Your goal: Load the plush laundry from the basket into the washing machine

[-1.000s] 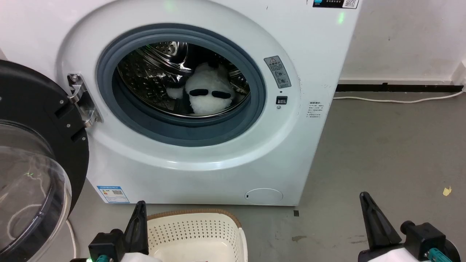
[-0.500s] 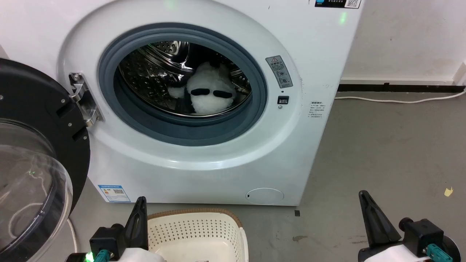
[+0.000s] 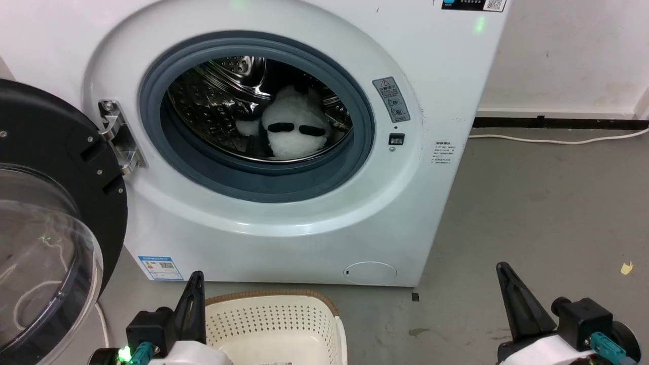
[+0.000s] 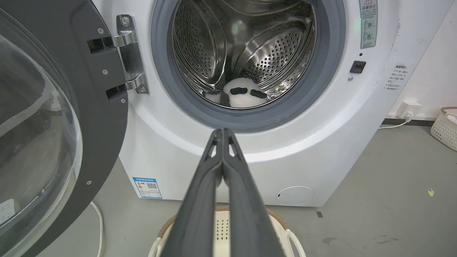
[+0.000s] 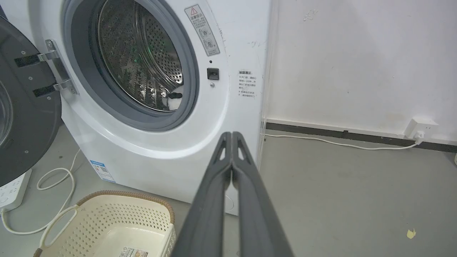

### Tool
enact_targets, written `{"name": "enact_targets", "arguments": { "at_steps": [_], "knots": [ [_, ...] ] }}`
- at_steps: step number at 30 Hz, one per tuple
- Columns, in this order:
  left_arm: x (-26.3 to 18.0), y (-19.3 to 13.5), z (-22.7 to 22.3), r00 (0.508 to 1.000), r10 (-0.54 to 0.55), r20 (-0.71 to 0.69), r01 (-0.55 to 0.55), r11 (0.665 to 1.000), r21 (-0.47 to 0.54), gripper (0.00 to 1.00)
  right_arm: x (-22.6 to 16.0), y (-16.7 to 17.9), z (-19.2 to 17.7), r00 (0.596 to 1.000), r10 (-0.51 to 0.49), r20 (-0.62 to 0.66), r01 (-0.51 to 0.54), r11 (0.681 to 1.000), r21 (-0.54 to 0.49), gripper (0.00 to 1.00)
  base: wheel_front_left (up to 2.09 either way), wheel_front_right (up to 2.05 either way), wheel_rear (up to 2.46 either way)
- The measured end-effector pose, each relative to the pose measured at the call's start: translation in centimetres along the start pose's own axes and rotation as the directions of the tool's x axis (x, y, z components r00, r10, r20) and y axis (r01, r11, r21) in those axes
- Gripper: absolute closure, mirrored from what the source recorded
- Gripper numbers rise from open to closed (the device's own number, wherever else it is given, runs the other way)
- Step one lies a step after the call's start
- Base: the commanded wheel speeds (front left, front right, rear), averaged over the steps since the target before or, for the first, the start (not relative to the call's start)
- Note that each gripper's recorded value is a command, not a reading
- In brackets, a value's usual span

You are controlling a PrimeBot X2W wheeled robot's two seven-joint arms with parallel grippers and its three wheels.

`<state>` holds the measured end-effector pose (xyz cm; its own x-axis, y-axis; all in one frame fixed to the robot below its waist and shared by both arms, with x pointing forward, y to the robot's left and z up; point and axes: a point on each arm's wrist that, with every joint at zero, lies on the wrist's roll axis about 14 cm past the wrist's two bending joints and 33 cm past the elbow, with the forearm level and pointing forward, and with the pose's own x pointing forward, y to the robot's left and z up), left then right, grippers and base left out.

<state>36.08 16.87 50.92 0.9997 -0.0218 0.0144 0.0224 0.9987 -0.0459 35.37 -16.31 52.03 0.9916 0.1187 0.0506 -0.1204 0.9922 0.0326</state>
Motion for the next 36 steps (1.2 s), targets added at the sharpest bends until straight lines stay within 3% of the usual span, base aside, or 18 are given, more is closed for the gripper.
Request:
{"name": "enact_targets", "arguments": {
  "at_steps": [36],
  "knots": [
    [0.44, 0.45, 0.6, 1.0, 0.012, -0.023, -0.01, 0.999, 0.054, 1.0, 0.93, 0.12, 0.02, 0.999, 0.009, -0.042, -0.011, 0.999, -0.046, 1.0, 0.0, 0.0, 0.0]
  ]
}}
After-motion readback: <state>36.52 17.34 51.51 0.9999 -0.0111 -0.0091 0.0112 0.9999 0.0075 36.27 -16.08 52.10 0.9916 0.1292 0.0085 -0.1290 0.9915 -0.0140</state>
